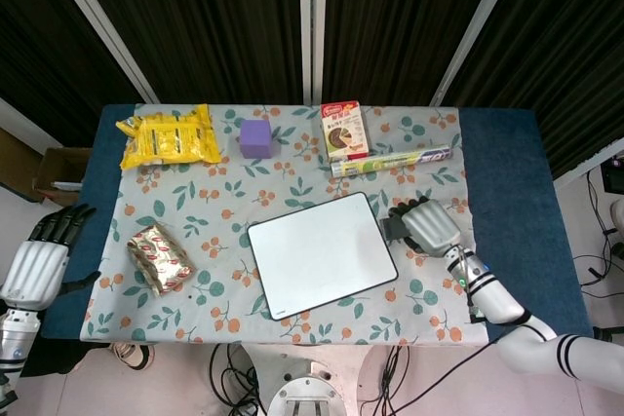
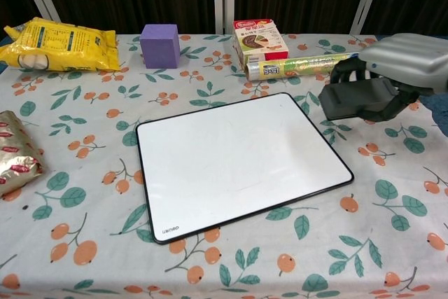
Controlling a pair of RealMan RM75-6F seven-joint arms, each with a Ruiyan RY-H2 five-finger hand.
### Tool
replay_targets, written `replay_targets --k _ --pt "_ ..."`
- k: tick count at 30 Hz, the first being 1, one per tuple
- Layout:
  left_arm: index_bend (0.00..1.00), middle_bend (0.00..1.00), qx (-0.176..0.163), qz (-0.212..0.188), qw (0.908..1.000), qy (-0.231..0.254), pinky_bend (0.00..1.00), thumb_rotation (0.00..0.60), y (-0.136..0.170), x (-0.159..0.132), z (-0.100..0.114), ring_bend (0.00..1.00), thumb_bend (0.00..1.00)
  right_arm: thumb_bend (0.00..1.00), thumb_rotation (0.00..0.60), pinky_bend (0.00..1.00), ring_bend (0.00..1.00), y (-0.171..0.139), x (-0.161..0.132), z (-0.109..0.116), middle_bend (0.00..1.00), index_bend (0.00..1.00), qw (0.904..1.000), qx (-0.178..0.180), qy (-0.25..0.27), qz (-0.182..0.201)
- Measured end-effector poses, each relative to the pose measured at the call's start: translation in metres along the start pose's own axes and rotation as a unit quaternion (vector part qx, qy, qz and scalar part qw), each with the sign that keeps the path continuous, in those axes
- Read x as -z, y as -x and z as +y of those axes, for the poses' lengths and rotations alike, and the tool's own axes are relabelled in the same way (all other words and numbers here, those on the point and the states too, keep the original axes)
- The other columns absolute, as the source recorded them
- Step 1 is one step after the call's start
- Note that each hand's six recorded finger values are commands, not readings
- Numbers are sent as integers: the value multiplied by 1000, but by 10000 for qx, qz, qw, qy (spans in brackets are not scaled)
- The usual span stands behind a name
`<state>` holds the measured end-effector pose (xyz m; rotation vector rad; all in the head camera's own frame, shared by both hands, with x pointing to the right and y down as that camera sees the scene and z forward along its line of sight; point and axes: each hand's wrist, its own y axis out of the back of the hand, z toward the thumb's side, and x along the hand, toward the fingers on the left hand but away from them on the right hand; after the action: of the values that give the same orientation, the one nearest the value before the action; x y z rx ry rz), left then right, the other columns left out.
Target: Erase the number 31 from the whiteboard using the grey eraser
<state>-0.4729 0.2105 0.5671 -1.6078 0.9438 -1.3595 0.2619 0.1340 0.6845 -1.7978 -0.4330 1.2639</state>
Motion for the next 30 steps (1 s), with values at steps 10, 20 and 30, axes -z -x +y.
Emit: replay_targets --k 10,20,30 --pt "110 90 28 -73 10000 -18 169 600 -3 -7 -2 87 51 282 600 557 503 -6 68 -30 533 577 9972 -54 -91 -742" --pt "110 91 25 -80 9999 -58 169 600 -3 -9 1 87 51 120 600 16 0 -6 63 -49 27 0 9976 -399 213 -521" --pt "110 91 -15 -100 9999 -50 169 600 -2 -11 3 87 51 69 600 0 0 -31 68 -33 0 0 9975 222 474 -483"
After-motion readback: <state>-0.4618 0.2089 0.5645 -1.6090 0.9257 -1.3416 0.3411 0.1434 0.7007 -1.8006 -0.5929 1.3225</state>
